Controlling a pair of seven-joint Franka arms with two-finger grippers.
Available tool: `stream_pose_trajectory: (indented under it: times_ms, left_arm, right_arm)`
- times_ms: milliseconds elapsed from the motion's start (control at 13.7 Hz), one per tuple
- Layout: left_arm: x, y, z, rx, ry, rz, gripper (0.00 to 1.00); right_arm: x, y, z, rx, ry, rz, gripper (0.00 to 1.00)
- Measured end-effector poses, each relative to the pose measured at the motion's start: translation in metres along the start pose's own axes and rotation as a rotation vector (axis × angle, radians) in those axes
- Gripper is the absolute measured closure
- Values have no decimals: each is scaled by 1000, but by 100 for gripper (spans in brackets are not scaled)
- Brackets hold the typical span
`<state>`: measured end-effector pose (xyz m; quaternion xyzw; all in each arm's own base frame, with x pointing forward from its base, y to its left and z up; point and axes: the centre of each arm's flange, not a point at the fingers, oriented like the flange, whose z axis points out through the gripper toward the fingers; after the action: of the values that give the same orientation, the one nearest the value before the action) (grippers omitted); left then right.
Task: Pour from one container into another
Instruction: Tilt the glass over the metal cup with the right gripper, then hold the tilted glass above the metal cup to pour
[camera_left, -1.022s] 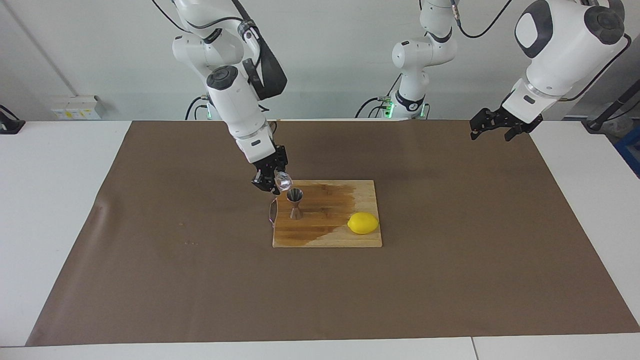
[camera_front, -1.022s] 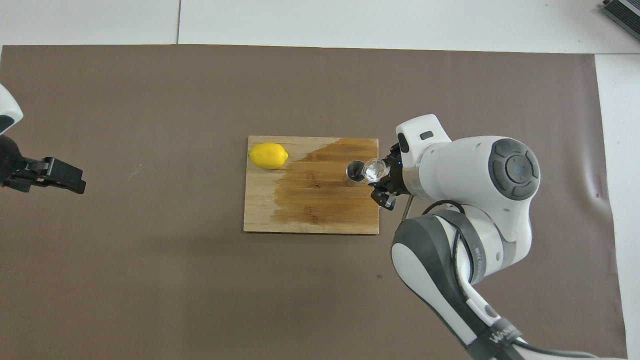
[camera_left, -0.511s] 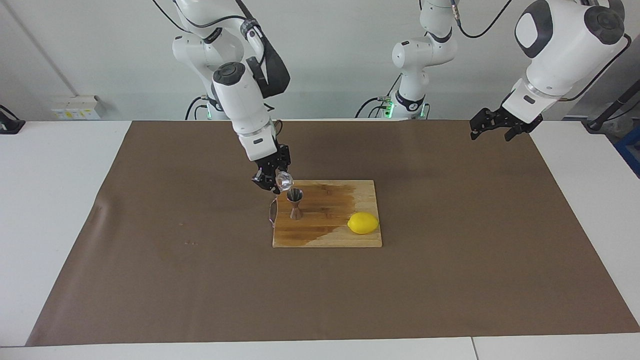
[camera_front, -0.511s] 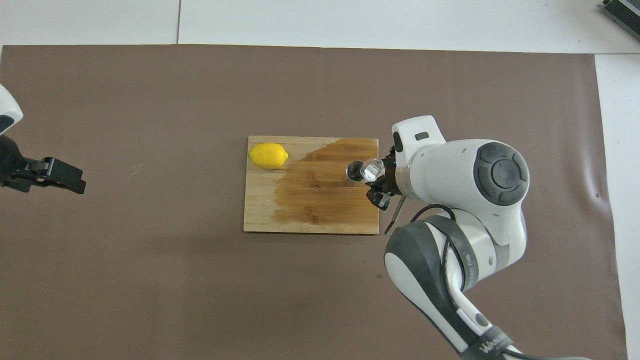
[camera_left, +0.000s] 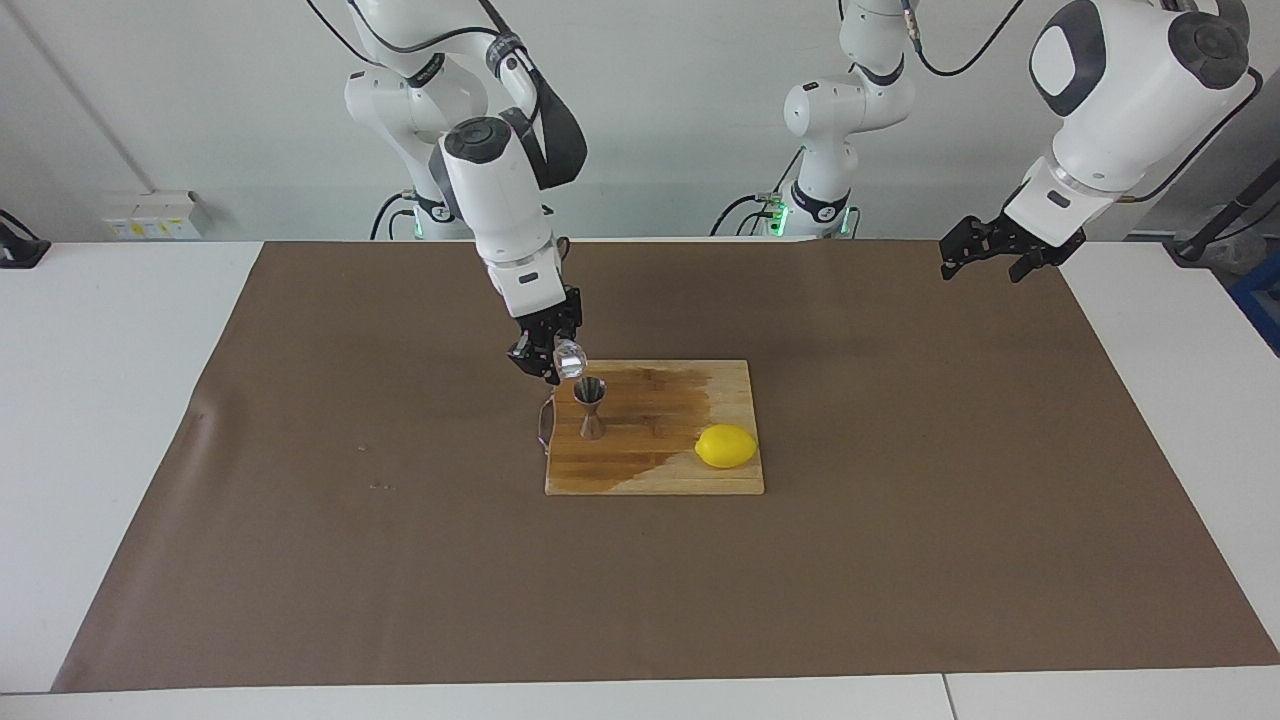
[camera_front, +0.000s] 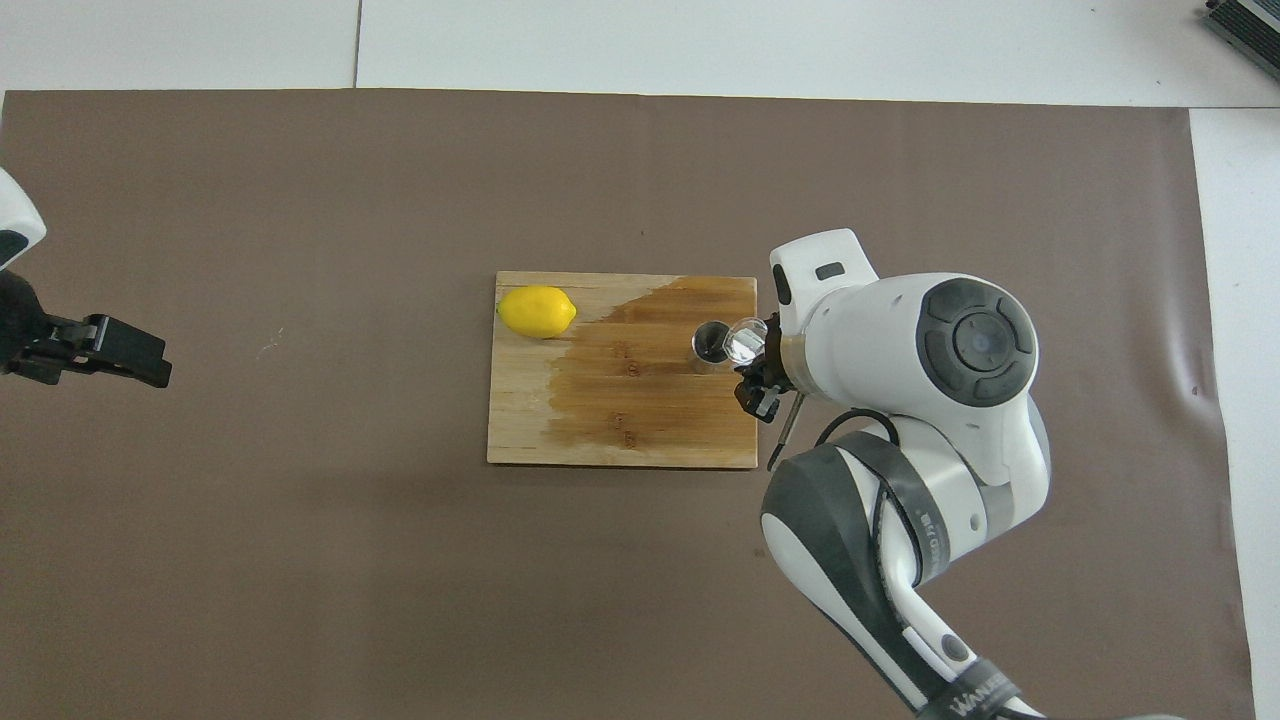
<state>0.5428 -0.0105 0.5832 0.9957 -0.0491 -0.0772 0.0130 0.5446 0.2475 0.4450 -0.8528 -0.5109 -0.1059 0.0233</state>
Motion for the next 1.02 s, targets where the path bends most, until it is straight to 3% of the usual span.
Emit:
stream_pose_trajectory:
  times_ms: [1022]
  left_arm:
    - [0, 0, 0, 0, 0, 0, 0]
  right_arm:
    - [26, 2, 3, -40, -137, 21, 52]
